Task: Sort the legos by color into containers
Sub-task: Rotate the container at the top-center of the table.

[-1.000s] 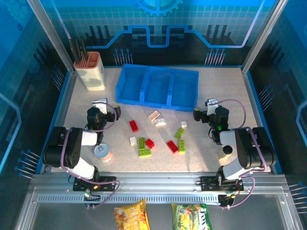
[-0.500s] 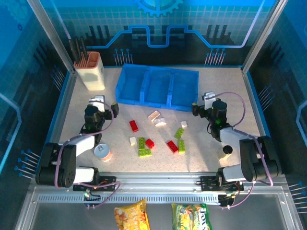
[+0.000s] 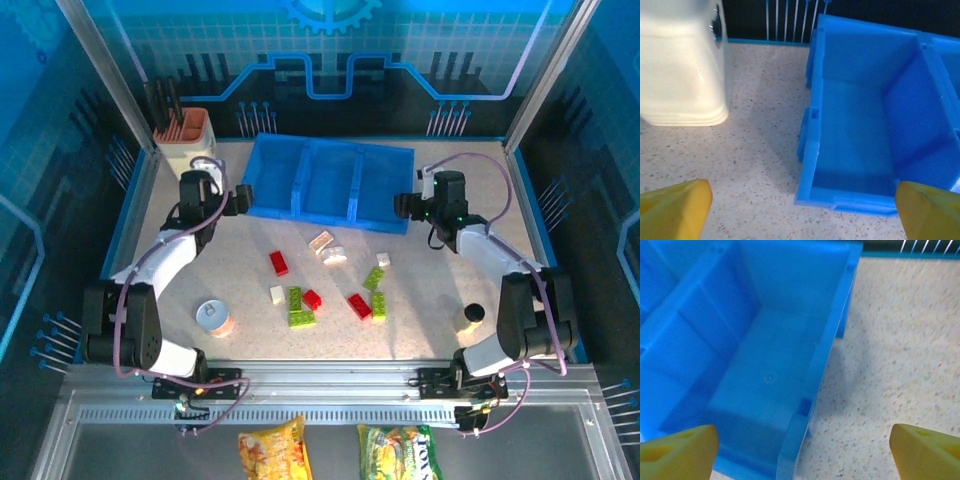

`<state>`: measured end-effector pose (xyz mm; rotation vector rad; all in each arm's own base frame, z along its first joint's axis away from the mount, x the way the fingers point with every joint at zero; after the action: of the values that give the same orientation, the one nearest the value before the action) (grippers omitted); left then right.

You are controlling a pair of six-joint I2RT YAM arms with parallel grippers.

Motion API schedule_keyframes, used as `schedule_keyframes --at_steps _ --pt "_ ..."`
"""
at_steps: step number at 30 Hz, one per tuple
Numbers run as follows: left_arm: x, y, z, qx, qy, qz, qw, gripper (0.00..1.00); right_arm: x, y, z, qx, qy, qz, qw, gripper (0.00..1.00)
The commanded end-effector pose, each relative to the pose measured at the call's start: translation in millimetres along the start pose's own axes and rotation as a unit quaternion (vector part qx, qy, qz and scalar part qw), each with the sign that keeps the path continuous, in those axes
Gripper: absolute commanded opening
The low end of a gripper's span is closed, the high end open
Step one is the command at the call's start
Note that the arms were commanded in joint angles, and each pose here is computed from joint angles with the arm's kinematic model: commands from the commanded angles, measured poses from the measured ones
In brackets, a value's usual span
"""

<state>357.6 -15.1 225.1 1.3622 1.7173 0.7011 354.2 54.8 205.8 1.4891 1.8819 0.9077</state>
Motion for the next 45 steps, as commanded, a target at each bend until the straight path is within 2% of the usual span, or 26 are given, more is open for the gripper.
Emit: schedule_keyframes --at_steps 1,7,11,15,20,26,32,38,45 --pt "-4.1 -5.2 16.1 0.079 -0.007 -0.007 0.997 0.94 5.5 -7.8 10.0 0.069 0.023 0.014 0.997 0.83" --pt "-8.7 9.2 52.8 0.125 -0.003 -0.006 0.992 0.92 -7.1 -14.9 18.7 0.115 0.005 0.022 0.993 0.74" --pt "-7.7 10.0 73.8 0.160 0.013 -0.017 0.987 0.91 -23.5 -17.9 19.6 0.130 -0.010 0.037 0.991 0.72" --pt "-2.0 2.5 79.5 0.177 0.044 -0.026 0.983 0.89 -37.9 -18.9 21.1 0.139 -0.023 0.049 0.989 0.71" --pt "7.9 -13.1 68.8 0.186 0.087 -0.028 0.978 0.87 -45.4 -12.2 20.2 0.130 -0.020 0.045 0.990 0.71" --pt "14.6 -28.7 52.4 0.194 0.109 -0.033 0.974 0.86 -45.8 -3.4 20.6 0.123 -0.012 0.029 0.992 0.71" --pt "15.2 -26.0 38.3 0.188 0.115 -0.030 0.975 0.85 -36.2 11.7 6.8 0.097 0.016 0.030 0.995 0.70" --pt "7.1 -12.1 22.5 0.175 0.086 -0.045 0.980 0.86 -17.8 30.9 -28.1 0.085 0.012 0.020 0.996 0.77" --pt "-6.4 3.0 -6.7 0.186 0.038 -0.068 0.979 0.86 23.3 27.7 -64.6 0.120 0.042 -0.011 0.992 0.78"
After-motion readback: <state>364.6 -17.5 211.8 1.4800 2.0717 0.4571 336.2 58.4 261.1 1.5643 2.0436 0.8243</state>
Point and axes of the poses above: each hand's point on the last joint's axis, 136 mm out from that joint toward the fingers, its own z axis out along the fingers, its own x axis along the line the jaws close on, y = z × x, the point moved 10 cm from there along -z, back along the fingers, and after that the axes turned 8 degrees about -z, right-handed, at the moved point
